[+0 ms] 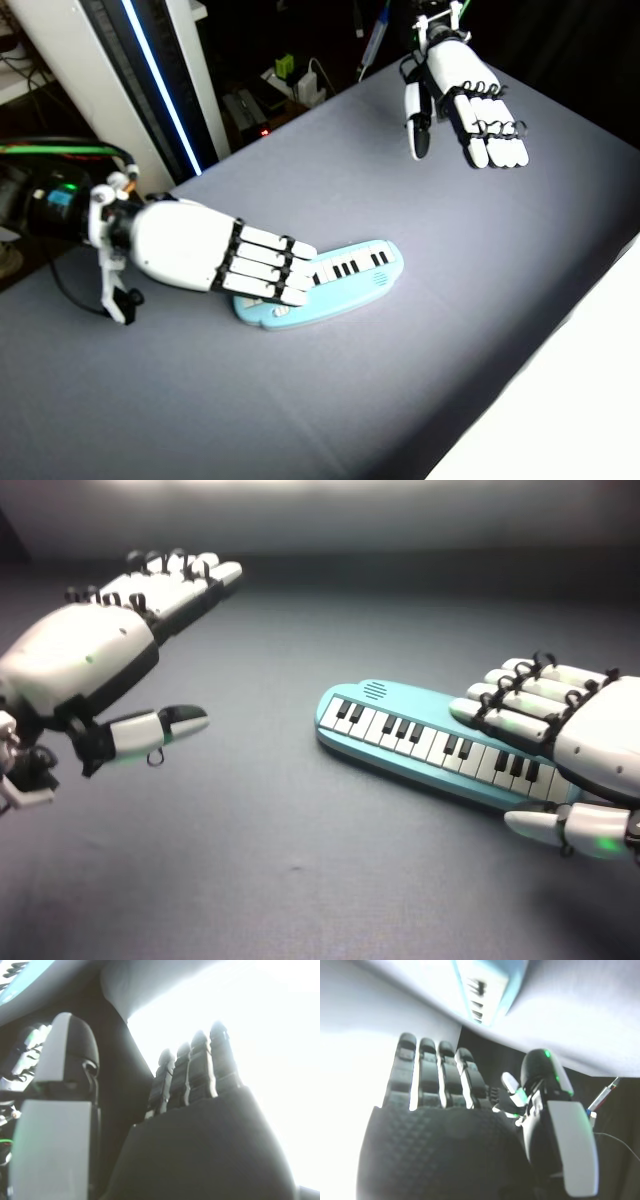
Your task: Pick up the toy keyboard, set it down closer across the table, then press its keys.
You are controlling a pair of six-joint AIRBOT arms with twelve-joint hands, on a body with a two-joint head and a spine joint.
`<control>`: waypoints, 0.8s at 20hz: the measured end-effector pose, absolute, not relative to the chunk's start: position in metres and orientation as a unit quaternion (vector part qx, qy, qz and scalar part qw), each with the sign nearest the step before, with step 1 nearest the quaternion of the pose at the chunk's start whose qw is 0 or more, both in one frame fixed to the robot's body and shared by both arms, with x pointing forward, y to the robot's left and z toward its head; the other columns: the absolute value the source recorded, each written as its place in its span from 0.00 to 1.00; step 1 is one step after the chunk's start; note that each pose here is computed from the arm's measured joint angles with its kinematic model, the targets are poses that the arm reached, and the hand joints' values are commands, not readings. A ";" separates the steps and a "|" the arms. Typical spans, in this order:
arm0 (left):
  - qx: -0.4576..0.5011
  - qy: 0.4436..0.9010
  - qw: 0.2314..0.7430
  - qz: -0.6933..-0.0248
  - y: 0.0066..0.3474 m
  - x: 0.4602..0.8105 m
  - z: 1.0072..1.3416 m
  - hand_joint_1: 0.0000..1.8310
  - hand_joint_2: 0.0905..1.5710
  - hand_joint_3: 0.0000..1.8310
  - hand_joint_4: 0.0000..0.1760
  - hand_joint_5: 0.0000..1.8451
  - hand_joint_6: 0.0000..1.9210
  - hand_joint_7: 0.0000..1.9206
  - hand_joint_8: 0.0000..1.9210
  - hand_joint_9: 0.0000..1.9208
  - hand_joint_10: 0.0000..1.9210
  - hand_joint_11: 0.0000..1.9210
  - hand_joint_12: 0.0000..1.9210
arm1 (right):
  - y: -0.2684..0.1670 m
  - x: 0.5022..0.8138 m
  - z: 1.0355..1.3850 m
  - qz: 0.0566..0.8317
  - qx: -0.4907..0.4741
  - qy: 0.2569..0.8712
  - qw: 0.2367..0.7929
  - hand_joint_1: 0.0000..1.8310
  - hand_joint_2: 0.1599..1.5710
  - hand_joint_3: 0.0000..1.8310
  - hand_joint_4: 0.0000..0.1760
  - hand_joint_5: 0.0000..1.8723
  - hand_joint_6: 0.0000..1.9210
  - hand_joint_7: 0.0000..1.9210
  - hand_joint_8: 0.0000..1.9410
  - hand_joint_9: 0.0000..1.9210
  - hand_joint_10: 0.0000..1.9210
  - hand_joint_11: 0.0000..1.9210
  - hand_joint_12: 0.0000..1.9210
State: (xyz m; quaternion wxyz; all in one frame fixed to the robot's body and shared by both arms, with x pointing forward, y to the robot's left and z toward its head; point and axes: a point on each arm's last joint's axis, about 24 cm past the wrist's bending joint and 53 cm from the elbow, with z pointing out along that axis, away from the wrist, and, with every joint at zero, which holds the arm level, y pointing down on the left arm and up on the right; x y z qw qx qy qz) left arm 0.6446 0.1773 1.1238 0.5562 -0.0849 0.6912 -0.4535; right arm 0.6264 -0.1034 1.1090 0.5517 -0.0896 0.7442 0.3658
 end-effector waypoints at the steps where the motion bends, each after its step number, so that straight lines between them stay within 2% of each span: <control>1: -0.087 0.693 0.557 -0.450 0.181 0.645 1.123 0.66 0.72 0.00 0.11 0.01 0.00 0.00 0.00 0.00 0.00 0.00 0.00 | -0.101 0.627 1.105 0.365 -0.091 0.748 0.547 0.15 0.84 0.00 0.22 0.07 0.03 0.00 0.00 0.00 0.00 0.00 0.00; 2: -0.091 0.691 0.559 -0.449 0.184 0.645 1.124 0.64 0.73 0.00 0.34 0.00 0.00 0.00 0.00 0.00 0.00 0.00 0.00 | -0.100 0.627 1.100 0.363 -0.092 0.752 0.542 0.14 0.83 0.00 0.17 0.10 0.03 0.00 0.00 0.00 0.00 0.00 0.00; 3: -0.097 0.684 0.566 -0.450 0.188 0.646 1.129 0.64 0.73 0.00 0.32 0.00 0.00 0.00 0.00 0.00 0.00 0.00 0.00 | -0.099 0.626 1.095 0.361 -0.094 0.758 0.536 0.14 0.84 0.00 0.03 0.14 0.02 0.00 0.00 0.00 0.00 0.00 0.00; 4: -0.104 0.677 0.572 -0.452 0.191 0.648 1.133 0.63 0.73 0.00 0.24 0.00 0.00 0.00 0.00 0.00 0.00 0.00 0.00 | -0.099 0.626 1.093 0.359 -0.093 0.761 0.532 0.12 0.84 0.00 0.00 0.19 0.02 0.00 0.00 0.00 0.00 0.00 0.00; 6: -0.106 0.673 0.574 -0.453 0.193 0.647 1.135 0.60 0.73 0.00 0.32 0.00 0.00 0.00 0.00 0.00 0.00 0.00 0.00 | -0.099 0.626 1.094 0.360 -0.091 0.760 0.534 0.09 0.84 0.00 0.00 0.27 0.04 0.00 0.00 0.00 0.00 0.00 0.00; 8: -0.105 0.675 0.574 -0.452 0.194 0.646 1.133 0.59 0.73 0.00 0.46 0.00 0.00 0.00 0.00 0.00 0.00 0.00 0.00 | -0.099 0.628 1.099 0.363 -0.089 0.754 0.541 0.08 0.84 0.00 0.00 0.30 0.02 0.02 0.00 0.00 0.00 0.00 0.00; 9: -0.106 0.676 0.573 -0.451 0.194 0.646 1.132 0.58 0.73 0.00 0.46 0.00 0.00 0.00 0.00 0.00 0.00 0.00 0.00 | -0.099 0.629 1.100 0.363 -0.088 0.753 0.542 0.08 0.84 0.00 0.00 0.27 0.00 0.01 0.00 0.00 0.00 0.00 0.00; 10: -0.107 0.674 0.575 -0.452 0.195 0.646 1.134 0.57 0.73 0.00 0.39 0.00 0.00 0.00 0.00 0.00 0.00 0.00 0.00 | -0.099 0.629 1.100 0.363 -0.087 0.752 0.543 0.13 0.83 0.00 0.00 0.20 0.00 0.00 0.00 0.00 0.00 0.00 0.00; 11: -0.108 0.672 0.577 -0.452 0.196 0.646 1.135 0.55 0.74 0.00 0.34 0.00 0.00 0.00 0.00 0.00 0.00 0.00 0.00 | -0.100 0.627 1.102 0.364 -0.083 0.753 0.542 0.16 0.83 0.00 0.10 0.11 0.00 0.00 0.00 0.00 0.00 0.00 0.00; 12: -0.109 0.671 0.578 -0.452 0.197 0.646 1.135 0.55 0.74 0.00 0.34 0.00 0.00 0.00 0.00 0.00 0.00 0.00 0.00 | -0.102 0.625 1.105 0.364 -0.084 0.753 0.542 0.14 0.83 0.00 0.24 0.03 0.00 0.00 0.00 0.00 0.00 0.00 0.00; 13: -0.110 0.671 0.577 -0.451 0.197 0.646 1.134 0.55 0.74 0.00 0.36 0.00 0.00 0.00 0.00 0.00 0.00 0.00 0.00 | -0.105 0.624 1.108 0.363 -0.083 0.751 0.545 0.14 0.84 0.00 0.26 0.01 0.00 0.00 0.00 0.00 0.00 0.00 0.00; 14: -0.110 0.672 0.577 -0.451 0.198 0.646 1.133 0.56 0.74 0.00 0.38 0.00 0.00 0.00 0.00 0.00 0.00 0.00 0.00 | -0.108 0.624 1.117 0.365 -0.081 0.743 0.554 0.12 0.84 0.00 0.21 0.00 0.00 0.00 0.00 0.00 0.00 0.00 0.00; 15: -0.111 0.673 0.576 -0.450 0.198 0.646 1.132 0.55 0.74 0.00 0.41 0.00 0.00 0.00 0.00 0.00 0.00 0.00 0.00 | -0.111 0.623 1.123 0.366 -0.079 0.738 0.561 0.12 0.84 0.00 0.06 0.00 0.00 0.00 0.00 0.00 0.00 0.00 0.00; 16: -0.111 0.673 0.576 -0.450 0.198 0.645 1.132 0.55 0.74 0.00 0.35 0.00 0.00 0.00 0.00 0.00 0.00 0.00 0.00 | -0.114 0.621 1.129 0.368 -0.079 0.733 0.567 0.11 0.85 0.00 0.00 0.00 0.00 0.00 0.00 0.00 0.00 0.00 0.00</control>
